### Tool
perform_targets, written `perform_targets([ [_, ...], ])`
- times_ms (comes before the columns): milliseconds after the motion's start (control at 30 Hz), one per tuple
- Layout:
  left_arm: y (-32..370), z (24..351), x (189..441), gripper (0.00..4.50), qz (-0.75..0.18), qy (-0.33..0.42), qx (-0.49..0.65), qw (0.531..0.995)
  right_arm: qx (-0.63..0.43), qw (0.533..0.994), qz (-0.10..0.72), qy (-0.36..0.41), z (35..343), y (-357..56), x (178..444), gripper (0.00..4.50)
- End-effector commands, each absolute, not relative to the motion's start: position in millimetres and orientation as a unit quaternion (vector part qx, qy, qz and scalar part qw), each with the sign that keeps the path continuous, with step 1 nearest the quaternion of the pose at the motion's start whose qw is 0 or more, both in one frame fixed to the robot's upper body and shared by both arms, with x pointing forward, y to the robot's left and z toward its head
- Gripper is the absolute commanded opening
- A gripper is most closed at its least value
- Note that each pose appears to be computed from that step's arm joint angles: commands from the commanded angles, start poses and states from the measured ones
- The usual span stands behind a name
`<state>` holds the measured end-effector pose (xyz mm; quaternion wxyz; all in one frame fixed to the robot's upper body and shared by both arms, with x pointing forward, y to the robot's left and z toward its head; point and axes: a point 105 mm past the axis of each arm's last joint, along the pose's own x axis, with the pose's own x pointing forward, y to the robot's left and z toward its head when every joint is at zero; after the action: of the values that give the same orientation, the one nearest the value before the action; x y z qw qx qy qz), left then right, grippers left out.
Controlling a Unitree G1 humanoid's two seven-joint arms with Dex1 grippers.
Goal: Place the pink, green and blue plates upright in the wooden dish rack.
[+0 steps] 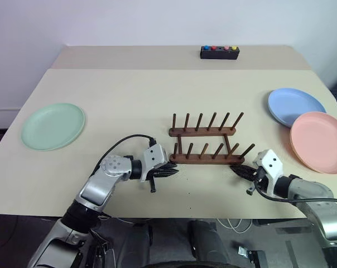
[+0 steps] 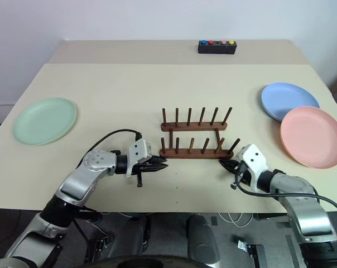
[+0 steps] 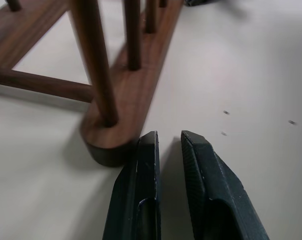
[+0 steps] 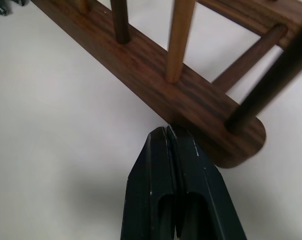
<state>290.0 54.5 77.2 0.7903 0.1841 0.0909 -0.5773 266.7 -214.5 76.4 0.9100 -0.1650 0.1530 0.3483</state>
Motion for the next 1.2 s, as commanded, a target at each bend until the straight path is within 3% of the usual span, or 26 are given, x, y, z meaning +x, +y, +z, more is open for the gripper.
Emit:
perform_targets([
  [33, 55.1, 85.5, 305.0, 0.71, -0.544, 0.060, 0.208, 0.811, -0.179, 0.912, 0.339, 0.148, 73.0, -214.9, 274.0, 0.00],
  [233, 57.5, 85.5, 324.5, 0.71, -0.495, 0.041, 0.212, 0.842, -0.199, 0.916, 0.323, 0.131, 71.1, -215.3, 289.0, 0.00],
  [567, 54.1, 86.2, 333.2, 0.71, -0.469, 0.026, 0.198, 0.860, -0.216, 0.927, 0.291, 0.094, 77.6, -214.2, 317.3, 0.00],
  [1200, 55.9, 84.0, 343.1, 0.71, -0.440, 0.021, 0.198, 0.876, -0.222, 0.928, 0.286, 0.084, 78.9, -213.7, 321.2, 0.00],
])
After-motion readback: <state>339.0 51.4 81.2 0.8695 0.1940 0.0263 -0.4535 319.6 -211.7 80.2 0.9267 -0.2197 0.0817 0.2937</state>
